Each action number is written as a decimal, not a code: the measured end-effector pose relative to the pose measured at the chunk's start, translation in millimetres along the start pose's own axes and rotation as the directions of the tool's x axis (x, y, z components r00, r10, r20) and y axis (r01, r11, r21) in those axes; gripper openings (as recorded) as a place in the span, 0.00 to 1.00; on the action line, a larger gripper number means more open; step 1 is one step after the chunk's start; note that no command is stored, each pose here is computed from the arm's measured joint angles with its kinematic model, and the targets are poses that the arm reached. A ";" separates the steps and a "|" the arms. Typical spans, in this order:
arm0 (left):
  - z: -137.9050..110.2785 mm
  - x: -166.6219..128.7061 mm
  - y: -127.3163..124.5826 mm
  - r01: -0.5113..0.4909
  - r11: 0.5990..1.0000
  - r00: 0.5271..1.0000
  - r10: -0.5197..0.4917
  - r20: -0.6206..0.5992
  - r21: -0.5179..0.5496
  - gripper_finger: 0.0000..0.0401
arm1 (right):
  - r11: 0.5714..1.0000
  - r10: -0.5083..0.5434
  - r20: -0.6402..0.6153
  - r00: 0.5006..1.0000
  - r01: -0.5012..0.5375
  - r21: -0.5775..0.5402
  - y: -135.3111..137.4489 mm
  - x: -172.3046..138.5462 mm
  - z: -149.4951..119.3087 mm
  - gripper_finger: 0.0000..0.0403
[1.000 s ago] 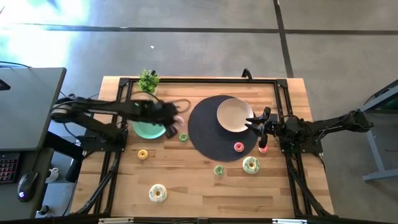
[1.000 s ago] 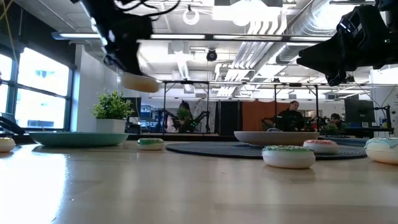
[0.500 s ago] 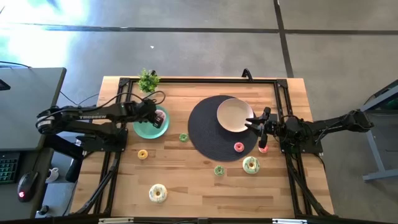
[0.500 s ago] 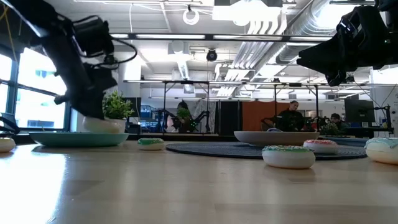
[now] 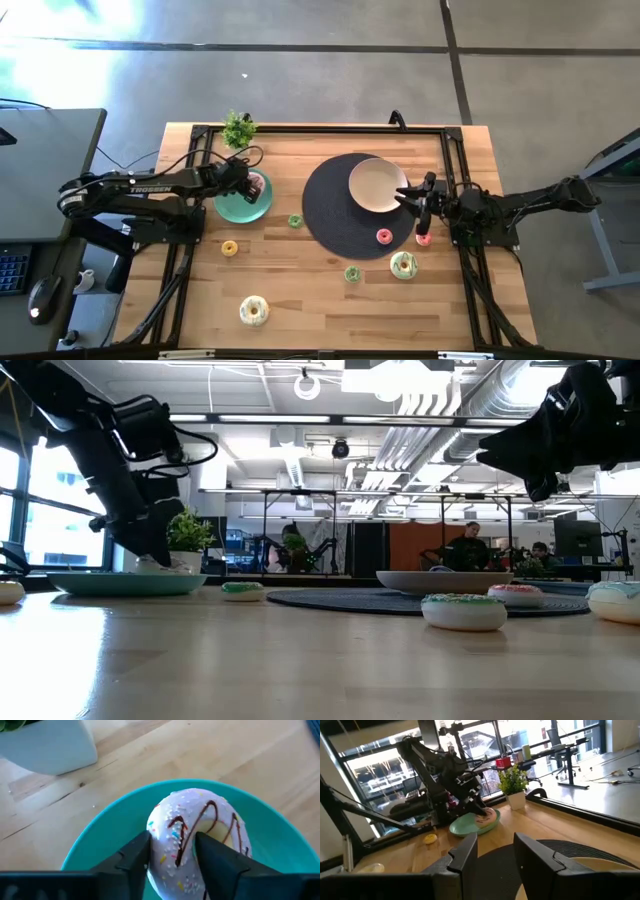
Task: Pick & Place donuts
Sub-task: Put the pink donut into the green plate, then put the blue donut into the green plate
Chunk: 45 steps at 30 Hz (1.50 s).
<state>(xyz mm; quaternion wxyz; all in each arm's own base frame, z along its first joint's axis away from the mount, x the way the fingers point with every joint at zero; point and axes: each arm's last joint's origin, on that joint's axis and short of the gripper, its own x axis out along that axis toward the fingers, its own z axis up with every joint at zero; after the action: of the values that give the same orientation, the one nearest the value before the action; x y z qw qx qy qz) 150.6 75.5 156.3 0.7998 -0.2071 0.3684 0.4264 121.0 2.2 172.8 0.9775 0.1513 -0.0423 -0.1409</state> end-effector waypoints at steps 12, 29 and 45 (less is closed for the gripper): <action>42.4 -26.0 -10.5 0.004 0.994 0.997 -0.012 0.079 0.107 0.55 | 0.976 0.204 0.144 0.968 -0.190 -0.109 22.1 9.1 42.1 0.31; 63.7 -72.0 -57.7 0.422 0.824 0.883 -0.469 0.036 0.378 0.55 | 0.994 0.031 -0.894 0.447 -0.108 -0.020 108.6 73.6 42.0 0.31; 57.4 -76.9 -65.6 0.456 0.793 0.864 -0.503 0.011 0.405 0.55 | 0.987 -0.157 -0.987 -0.032 -0.050 -0.155 114.1 75.8 -34.9 0.31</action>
<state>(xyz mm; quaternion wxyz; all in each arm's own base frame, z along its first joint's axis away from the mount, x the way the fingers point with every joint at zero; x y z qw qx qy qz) 201.0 35.8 253.2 0.9268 -0.1054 0.3326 0.1391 227.9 94.7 177.8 0.7122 0.1370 0.6878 -0.0300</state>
